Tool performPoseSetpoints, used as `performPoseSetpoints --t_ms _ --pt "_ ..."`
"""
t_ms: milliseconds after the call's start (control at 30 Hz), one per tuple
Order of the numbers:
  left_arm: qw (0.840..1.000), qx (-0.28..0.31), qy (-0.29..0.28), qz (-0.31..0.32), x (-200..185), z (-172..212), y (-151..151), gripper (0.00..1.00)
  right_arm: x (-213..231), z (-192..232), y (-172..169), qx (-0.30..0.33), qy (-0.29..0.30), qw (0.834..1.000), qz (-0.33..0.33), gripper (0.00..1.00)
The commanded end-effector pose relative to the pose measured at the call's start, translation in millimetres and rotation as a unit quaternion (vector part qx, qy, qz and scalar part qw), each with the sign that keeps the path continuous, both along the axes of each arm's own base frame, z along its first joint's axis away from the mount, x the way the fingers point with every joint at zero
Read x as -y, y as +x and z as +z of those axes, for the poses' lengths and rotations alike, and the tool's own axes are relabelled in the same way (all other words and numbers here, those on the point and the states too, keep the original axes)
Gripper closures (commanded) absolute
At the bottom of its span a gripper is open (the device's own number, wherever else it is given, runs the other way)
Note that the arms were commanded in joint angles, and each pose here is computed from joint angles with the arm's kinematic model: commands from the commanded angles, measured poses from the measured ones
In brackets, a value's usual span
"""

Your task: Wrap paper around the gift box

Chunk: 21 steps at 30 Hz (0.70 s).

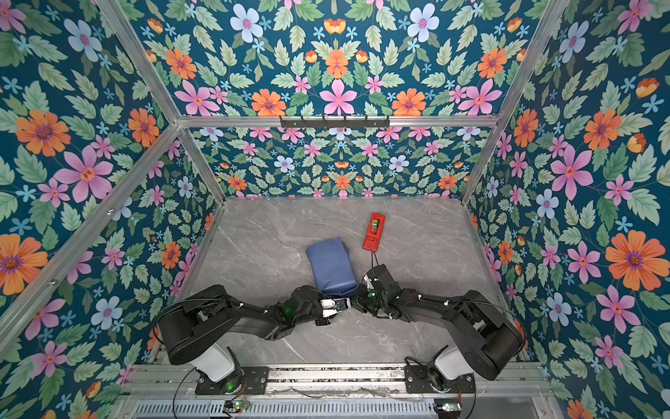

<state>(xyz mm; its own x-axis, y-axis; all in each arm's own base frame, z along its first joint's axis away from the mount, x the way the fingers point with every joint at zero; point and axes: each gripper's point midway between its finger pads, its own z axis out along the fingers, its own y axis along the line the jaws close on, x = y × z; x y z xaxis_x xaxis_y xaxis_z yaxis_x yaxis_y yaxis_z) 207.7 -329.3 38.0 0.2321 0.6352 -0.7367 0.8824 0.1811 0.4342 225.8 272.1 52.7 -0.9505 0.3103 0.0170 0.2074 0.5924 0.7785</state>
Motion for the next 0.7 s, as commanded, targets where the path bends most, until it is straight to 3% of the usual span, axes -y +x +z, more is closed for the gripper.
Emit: performPoseSetpoints --t_ms 0,400,667 --pt "1.0 0.021 -0.02 -0.002 5 10 3 0.77 -2 4 4 0.012 0.006 1.0 -0.003 1.0" --pt "0.999 0.028 -0.02 -0.007 -2 7 -2 0.94 3 9 7 0.024 -0.009 1.0 -0.01 1.0" --pt "0.999 0.028 -0.033 -0.014 -1 10 -6 1.0 24 35 6 0.08 -0.076 0.994 0.006 0.77"
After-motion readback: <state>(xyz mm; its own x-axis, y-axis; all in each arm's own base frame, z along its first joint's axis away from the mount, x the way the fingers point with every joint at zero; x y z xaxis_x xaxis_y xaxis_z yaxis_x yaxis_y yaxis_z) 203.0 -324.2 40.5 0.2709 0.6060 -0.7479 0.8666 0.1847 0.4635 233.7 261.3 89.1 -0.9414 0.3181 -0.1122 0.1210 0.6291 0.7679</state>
